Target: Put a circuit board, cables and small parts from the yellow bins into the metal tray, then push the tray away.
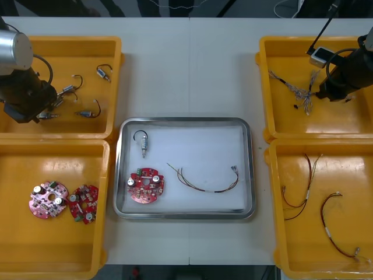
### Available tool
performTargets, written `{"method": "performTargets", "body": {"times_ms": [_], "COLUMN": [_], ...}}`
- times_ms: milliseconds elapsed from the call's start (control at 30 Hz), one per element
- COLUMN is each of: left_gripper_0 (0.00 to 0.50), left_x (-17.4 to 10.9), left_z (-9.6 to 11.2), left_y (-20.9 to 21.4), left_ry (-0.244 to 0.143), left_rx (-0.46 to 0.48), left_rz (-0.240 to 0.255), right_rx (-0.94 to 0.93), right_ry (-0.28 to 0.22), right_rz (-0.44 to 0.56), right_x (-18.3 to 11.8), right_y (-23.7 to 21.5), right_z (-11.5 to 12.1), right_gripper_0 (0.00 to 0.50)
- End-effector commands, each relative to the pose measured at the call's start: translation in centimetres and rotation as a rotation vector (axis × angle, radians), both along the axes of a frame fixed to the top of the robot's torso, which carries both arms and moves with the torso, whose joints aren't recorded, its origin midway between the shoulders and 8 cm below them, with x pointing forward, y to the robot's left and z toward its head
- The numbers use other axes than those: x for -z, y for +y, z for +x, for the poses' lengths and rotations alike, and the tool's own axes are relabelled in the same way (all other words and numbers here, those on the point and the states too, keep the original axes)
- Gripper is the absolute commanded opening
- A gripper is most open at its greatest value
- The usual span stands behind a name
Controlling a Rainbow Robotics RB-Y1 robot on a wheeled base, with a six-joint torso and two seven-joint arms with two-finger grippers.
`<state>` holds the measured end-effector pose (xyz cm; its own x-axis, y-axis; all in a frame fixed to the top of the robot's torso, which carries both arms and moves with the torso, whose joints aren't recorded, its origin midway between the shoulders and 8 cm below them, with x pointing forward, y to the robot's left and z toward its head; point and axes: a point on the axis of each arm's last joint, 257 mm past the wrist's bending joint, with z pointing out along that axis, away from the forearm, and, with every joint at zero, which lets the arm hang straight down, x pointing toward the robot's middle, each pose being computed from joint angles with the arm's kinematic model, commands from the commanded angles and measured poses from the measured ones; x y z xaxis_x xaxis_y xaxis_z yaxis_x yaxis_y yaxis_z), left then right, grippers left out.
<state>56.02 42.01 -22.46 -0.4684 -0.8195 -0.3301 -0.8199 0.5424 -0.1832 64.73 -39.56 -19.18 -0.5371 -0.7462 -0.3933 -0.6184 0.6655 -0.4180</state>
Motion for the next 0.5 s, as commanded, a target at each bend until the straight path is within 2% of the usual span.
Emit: {"method": "performTargets", "body": {"times_ms": [33, 167, 233, 267, 300, 333, 500], "left_gripper_0": [0.423, 0.423, 0.338, 0.213, 0.063, 0.006, 0.001], "left_x": [1.4, 1.5, 1.6, 1.6, 1.6, 1.6, 1.5], "left_z": [-1.1, -1.1, -1.1, -1.1, -1.1, -1.1, -0.9], "left_y": [1.0, 1.0, 1.0, 0.8, 0.8, 0.8, 0.8], "left_ry": [0.014, 0.015, 0.017, 0.016, 0.016, 0.016, 0.007], "left_rx": [-0.070, -0.070, -0.068, -0.067, -0.066, -0.064, -0.063], "left_rz": [0.003, 0.002, 0.001, 0.000, -0.001, -0.002, -0.004], "right_rx": [0.003, 0.006, 0.009, 0.008, 0.006, 0.005, 0.007], "right_ry": [0.001, -0.004, -0.004, -0.003, 0.000, 0.001, 0.011], "right_rz": [-0.045, -0.046, -0.044, -0.040, -0.042, -0.042, -0.033], "right_x": [-0.3, -1.2, -1.8, -2.0, -2.3, -2.3, -2.2], "right_y": [-1.9, -2.7, -3.2, -3.3, -3.4, -3.3, -3.4], "right_z": [-0.3, -0.5, -0.6, -0.7, -0.8, -0.8, -1.1], "right_gripper_0": [0.500, 0.500, 0.500, 0.500, 0.500, 0.500, 0.500]}}
